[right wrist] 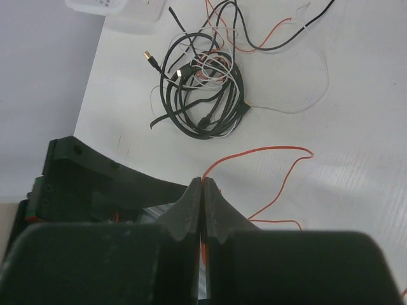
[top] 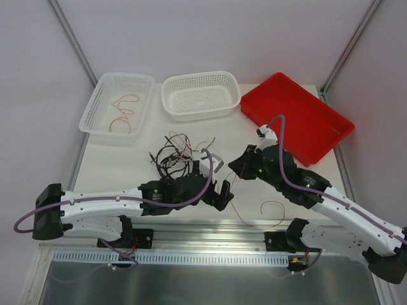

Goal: Untangle the cables

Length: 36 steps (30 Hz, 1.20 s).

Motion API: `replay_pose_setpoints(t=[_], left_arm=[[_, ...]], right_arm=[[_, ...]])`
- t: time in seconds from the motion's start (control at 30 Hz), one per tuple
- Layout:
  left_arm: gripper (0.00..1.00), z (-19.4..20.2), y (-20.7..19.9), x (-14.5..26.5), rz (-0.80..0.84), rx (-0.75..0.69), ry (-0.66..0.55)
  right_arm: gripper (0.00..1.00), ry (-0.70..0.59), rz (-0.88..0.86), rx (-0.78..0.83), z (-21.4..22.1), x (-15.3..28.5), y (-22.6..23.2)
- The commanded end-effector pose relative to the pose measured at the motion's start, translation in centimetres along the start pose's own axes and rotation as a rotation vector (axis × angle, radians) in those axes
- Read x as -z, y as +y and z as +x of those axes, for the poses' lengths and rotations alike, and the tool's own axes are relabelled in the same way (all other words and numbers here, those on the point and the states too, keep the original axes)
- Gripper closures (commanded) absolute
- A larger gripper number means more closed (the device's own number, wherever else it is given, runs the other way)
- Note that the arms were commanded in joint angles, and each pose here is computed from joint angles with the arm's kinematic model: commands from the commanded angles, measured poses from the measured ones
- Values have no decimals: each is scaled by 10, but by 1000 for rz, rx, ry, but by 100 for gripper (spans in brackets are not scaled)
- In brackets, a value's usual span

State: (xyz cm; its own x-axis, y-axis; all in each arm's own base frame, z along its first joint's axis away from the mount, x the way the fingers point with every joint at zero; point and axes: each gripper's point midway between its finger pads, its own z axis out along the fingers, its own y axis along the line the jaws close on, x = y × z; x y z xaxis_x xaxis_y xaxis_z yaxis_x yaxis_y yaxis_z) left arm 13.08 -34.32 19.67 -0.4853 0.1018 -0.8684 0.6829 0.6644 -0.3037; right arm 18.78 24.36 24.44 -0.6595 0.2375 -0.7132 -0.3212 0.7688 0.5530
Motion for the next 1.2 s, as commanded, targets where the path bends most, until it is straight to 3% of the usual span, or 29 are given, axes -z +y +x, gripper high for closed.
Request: replay_pose_setpoints(t=[0.0,0.1,0.23,0.27,0.33,0.37,0.4,0.47,0.5,0.6,0.8,0.87,1.17], left_arm=[[5,-18,-5,-14,-19,-44,-74],[16,-9,-3,-23,-32,-50,-61],[47,-6,-1,-25,-47,-35,-58],[65,-7,0,-24,-50,-31,-61],[81,-11,3,-20,-58,-27,-79],[94,-14,4,-18,-63,-24,-91],[100,-20,4,-13,-62,-17,-109],[100,-25,11,-8,-86,-20,-130],[100,-31,15,-3,-96,-15,-146],[100,-44,32,4,-132,0,-146],[100,-86,59,19,-152,32,-158],[100,-100,77,25,-198,23,-161],[100,-219,113,76,-316,-64,-323]], right_arm=[[99,-47,-68,-52,-11,3,18],[99,-47,-70,-55,-11,4,19],[99,-57,-47,-50,-10,7,12],[99,-57,-36,-47,-9,8,9],[99,-73,-13,-37,-11,10,3],[98,-69,2,-30,-9,11,-2],[91,-79,25,-19,-9,11,-8],[76,-85,56,-1,-8,16,-17],[58,-97,71,21,-10,18,-22],[32,-109,86,62,-12,27,-29],[6,-144,168,126,-15,55,-57],[1,-144,202,147,-14,64,-68],[3,-236,334,137,-6,109,-125]])
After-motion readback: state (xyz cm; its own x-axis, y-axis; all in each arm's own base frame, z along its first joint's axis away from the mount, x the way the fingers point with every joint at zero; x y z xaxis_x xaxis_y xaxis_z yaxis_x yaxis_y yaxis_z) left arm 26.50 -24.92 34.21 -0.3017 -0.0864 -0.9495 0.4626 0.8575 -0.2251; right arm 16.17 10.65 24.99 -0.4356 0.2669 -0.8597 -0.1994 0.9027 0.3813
